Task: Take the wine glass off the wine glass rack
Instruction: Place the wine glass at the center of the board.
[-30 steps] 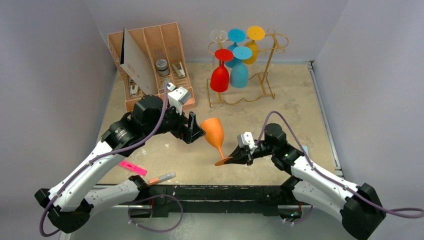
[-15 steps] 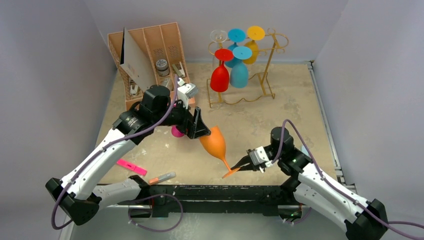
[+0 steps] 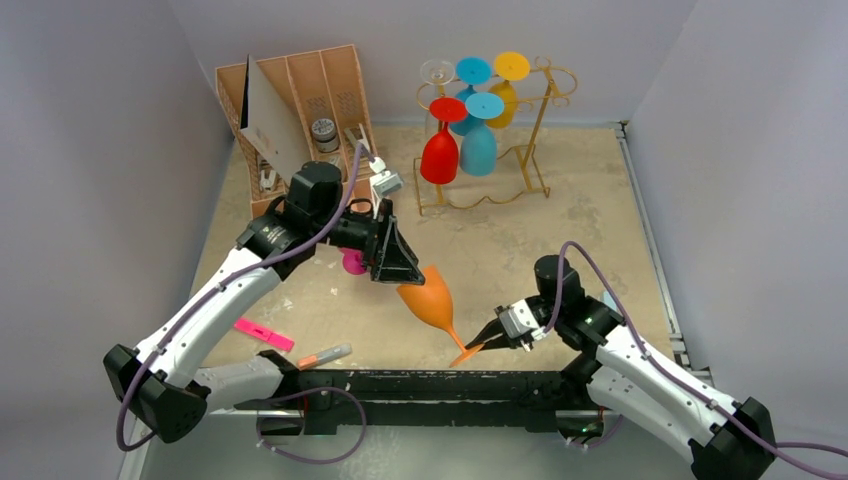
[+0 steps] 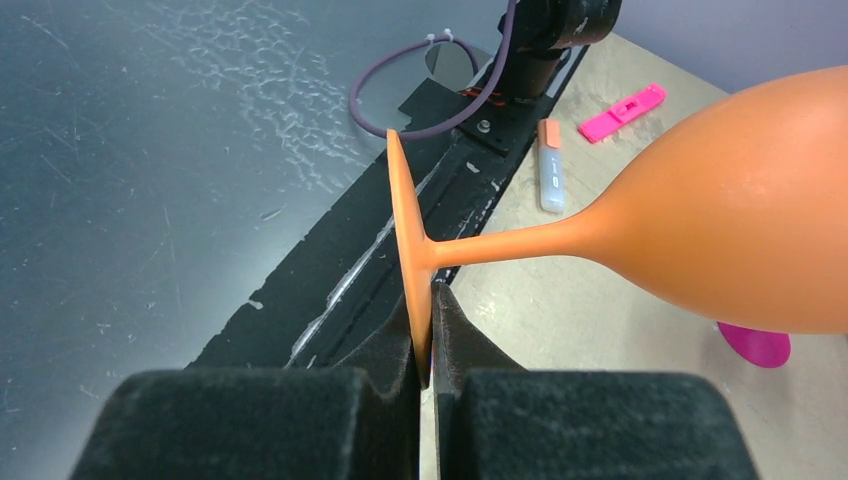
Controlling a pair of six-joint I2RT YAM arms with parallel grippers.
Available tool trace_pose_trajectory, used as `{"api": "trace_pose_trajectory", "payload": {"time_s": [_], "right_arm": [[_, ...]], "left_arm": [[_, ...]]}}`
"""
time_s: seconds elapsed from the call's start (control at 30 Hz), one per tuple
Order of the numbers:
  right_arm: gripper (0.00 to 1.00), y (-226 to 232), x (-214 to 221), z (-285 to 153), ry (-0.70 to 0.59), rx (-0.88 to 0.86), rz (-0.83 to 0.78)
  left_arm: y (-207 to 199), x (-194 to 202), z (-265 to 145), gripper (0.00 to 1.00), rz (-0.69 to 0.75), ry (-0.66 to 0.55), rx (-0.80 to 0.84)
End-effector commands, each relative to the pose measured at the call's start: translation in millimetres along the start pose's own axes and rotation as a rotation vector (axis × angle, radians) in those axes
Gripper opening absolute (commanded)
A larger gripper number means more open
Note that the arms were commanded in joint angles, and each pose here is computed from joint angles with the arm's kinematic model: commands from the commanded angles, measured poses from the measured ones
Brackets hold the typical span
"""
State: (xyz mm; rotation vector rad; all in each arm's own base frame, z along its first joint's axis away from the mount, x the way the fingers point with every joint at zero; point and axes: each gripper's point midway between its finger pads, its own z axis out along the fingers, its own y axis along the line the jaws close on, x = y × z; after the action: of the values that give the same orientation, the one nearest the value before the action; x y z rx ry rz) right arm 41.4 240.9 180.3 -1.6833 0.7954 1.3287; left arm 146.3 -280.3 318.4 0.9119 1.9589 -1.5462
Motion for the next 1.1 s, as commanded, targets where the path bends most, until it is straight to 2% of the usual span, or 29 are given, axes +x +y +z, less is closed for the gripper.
{"api": "trace_pose_trajectory", "payload": {"time_s": [0.0, 0.2, 0.23, 0.3, 0.47, 0.57, 0.73, 1.07], "right_arm": [[0.00, -7, -22, 0, -0.032, -0.015, -0.093], [0.00, -7, -25, 0, -0.031, -0.004, -0.112], [0.00, -7, -25, -1, -0.031, -0.002, -0.110], [0.00, -9, -27, -1, -0.032, 0.007, -0.130], [0.00, -25, -20, -3, 0.004, 0.088, -0.126], [0.00, -40, -13, -5, 0.030, 0.163, -0.098], [0.00, -37, -18, -2, 0.005, 0.118, -0.097], [0.00, -42, -15, -2, 0.015, 0.139, -0.080]], "left_arm": [[0, 17, 2, 0.75, -0.011, 0.059, 0.059], [4, 21, 0, 0.74, -0.002, 0.083, 0.040], [3, 23, 0, 0.70, -0.002, 0.091, 0.043], [-1, 28, -1, 0.56, -0.005, 0.115, 0.082], [-5, 44, -2, 0.34, 0.003, 0.157, 0.154], [-10, 41, -2, 0.27, 0.031, 0.133, 0.176], [-20, 35, -3, 0.02, 0.086, 0.077, 0.224], [-21, 40, -8, 0.00, 0.110, 0.087, 0.204]]}}
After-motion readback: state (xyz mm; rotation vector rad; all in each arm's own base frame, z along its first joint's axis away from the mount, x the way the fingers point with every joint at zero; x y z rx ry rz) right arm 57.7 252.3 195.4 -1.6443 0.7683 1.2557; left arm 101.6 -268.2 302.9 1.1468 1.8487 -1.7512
